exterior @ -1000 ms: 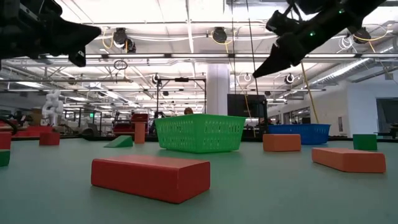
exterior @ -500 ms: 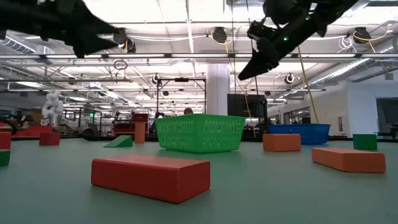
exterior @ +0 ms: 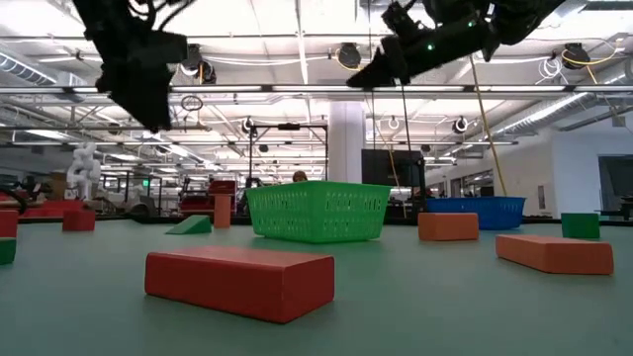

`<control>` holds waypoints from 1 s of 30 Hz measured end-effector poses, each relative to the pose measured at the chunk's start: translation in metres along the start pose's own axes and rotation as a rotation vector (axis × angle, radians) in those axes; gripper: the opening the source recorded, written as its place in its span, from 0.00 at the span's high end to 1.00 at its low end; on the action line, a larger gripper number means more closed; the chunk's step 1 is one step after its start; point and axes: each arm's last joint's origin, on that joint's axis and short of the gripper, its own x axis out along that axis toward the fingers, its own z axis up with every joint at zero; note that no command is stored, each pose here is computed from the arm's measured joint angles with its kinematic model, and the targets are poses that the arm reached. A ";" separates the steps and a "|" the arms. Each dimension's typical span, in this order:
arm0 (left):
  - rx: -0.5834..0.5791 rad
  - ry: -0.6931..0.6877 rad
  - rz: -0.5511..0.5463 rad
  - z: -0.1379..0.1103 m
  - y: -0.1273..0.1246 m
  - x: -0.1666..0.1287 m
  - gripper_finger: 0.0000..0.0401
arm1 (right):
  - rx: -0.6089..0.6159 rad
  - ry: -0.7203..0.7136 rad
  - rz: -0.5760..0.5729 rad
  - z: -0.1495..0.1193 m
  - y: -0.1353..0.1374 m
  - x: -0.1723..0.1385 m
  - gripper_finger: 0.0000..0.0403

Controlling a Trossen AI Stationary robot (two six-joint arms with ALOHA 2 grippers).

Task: Sort & place blocks by color
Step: Adjust the light pink block

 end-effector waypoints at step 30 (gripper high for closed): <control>-0.466 0.471 0.190 -0.036 0.097 0.096 0.57 | -0.026 -0.092 0.021 0.023 0.005 -0.026 0.67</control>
